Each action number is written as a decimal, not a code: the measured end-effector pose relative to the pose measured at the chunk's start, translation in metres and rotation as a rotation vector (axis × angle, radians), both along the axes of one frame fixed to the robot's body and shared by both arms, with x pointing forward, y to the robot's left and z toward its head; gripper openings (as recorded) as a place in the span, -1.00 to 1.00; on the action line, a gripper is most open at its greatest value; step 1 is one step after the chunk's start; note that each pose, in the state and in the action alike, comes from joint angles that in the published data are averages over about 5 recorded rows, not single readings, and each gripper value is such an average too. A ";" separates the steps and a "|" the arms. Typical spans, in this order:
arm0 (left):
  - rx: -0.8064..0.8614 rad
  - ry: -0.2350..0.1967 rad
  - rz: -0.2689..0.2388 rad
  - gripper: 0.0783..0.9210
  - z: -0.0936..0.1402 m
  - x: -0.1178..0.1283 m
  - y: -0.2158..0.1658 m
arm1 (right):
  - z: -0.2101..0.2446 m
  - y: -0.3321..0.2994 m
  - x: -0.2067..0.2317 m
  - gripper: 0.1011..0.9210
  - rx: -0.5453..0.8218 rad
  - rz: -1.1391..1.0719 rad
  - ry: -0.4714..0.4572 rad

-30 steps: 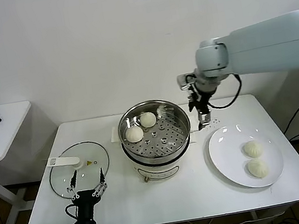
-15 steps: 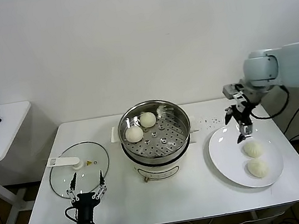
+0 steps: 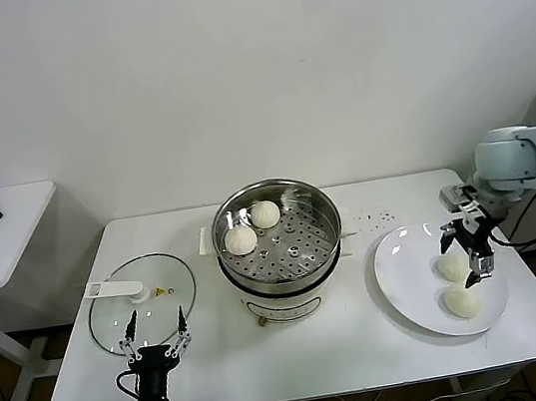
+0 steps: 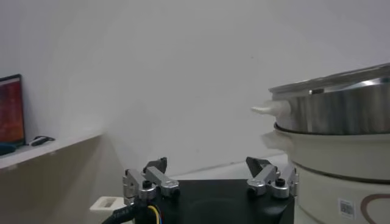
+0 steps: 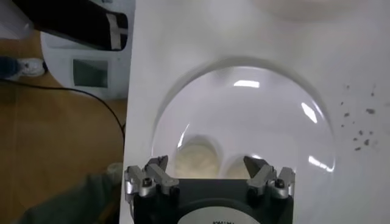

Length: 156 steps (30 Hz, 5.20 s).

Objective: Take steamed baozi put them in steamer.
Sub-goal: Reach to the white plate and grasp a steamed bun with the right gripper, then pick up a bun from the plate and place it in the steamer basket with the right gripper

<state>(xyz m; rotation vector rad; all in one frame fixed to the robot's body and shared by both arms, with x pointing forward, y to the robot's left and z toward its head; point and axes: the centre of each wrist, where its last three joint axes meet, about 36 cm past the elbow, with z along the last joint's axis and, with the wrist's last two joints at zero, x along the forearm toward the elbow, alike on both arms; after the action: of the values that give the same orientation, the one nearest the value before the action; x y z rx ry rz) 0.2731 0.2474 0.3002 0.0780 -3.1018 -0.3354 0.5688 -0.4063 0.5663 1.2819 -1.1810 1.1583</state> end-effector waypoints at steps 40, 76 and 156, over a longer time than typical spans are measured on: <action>0.024 0.012 0.002 0.77 -0.010 -0.001 0.002 | -0.086 -0.031 -0.015 0.76 -0.024 -0.044 0.007; 0.024 0.007 0.006 0.77 -0.011 0.001 0.002 | -0.105 -0.023 -0.010 0.31 -0.033 -0.010 0.021; 0.004 0.001 0.003 0.77 -0.011 0.003 -0.002 | 0.091 0.311 0.095 0.31 0.232 1.404 -0.188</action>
<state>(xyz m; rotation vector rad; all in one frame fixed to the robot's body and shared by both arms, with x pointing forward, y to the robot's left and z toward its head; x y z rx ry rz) 0.2759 0.2456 0.2893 0.0829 -3.0997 -0.3416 0.6633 -0.0951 0.6576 2.3227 -0.3872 2.1671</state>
